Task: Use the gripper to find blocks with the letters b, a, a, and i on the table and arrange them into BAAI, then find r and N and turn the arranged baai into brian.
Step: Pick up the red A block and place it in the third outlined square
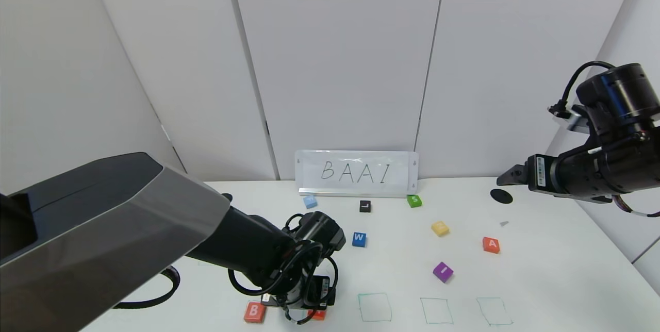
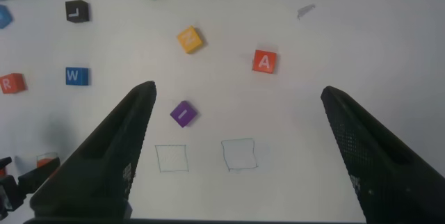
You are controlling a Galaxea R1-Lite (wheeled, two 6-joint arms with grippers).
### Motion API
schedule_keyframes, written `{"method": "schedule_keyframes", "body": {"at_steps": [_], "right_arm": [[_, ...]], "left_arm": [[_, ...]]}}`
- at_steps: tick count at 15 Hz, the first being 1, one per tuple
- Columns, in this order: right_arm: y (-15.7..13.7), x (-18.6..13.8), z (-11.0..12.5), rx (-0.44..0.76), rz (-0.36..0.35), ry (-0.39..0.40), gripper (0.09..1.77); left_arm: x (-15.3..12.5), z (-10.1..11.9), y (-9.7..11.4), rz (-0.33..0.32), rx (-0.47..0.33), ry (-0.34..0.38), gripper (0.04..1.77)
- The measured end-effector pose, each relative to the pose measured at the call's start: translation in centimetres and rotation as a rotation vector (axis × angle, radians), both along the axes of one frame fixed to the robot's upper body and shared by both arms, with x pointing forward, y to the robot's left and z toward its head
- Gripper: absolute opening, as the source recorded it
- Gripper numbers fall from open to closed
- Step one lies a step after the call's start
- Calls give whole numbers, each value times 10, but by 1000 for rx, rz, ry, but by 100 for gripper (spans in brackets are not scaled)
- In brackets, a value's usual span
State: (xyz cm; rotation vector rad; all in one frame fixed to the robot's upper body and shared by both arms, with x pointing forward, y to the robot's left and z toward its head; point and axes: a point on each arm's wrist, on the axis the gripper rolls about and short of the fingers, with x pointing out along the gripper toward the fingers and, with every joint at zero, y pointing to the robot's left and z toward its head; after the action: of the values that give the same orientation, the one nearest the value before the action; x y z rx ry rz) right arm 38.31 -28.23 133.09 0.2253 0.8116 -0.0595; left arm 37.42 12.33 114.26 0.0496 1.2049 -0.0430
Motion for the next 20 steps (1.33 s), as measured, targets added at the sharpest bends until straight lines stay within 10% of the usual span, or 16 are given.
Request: {"method": "schedule_keyframes", "body": {"at_steps": [20], "right_arm": [[0, 0, -1, 0, 1, 2, 171]], "left_arm": [[-1, -1, 2, 5, 30, -10, 171]]}}
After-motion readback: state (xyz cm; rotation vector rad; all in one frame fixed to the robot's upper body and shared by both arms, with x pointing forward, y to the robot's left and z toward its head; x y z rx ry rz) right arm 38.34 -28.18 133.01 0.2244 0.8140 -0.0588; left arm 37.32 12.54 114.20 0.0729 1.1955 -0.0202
